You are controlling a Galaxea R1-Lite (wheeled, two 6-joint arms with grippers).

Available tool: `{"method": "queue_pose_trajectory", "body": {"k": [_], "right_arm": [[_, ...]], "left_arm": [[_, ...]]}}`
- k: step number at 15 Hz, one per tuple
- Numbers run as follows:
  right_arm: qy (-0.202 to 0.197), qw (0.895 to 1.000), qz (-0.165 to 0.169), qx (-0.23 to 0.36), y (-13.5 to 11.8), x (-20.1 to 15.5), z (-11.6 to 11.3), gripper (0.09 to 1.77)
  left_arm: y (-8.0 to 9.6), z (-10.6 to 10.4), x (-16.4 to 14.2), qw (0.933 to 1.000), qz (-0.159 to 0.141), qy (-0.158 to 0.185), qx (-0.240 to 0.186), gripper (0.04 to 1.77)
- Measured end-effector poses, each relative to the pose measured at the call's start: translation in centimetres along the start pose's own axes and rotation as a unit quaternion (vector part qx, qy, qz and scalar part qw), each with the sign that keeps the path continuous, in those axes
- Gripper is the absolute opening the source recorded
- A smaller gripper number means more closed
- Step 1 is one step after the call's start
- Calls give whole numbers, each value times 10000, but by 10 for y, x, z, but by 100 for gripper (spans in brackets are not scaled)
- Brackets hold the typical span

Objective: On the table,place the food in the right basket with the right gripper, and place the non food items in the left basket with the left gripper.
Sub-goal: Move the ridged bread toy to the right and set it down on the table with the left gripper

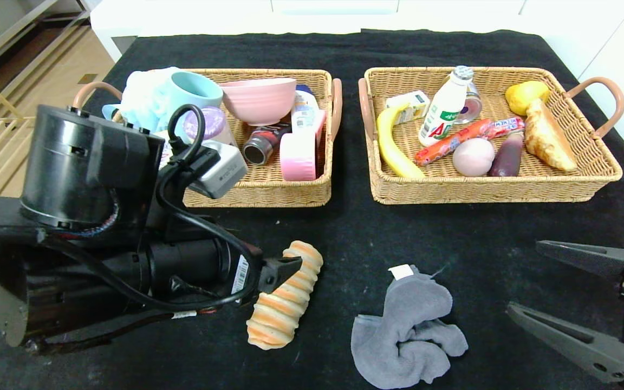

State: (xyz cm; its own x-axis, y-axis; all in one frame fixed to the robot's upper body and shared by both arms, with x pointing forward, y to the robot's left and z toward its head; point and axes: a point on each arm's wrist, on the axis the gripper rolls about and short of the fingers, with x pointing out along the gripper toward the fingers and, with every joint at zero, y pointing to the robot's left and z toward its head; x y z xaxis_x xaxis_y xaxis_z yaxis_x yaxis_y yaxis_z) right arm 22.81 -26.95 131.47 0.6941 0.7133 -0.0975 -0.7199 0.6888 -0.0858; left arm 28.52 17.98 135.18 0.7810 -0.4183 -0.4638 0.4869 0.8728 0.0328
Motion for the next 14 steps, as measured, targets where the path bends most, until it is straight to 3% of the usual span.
{"method": "queue_pose_trajectory", "body": {"k": [6,14], "right_arm": [[55,10000,-8,-25,0,1,-2,171],[20,10000,-18,-39,0,0,-1,171]], "left_arm": [[-14,-15,23,9989,-90,453,99,171],[-25,-28,54,9956,210,866,300,172]]}}
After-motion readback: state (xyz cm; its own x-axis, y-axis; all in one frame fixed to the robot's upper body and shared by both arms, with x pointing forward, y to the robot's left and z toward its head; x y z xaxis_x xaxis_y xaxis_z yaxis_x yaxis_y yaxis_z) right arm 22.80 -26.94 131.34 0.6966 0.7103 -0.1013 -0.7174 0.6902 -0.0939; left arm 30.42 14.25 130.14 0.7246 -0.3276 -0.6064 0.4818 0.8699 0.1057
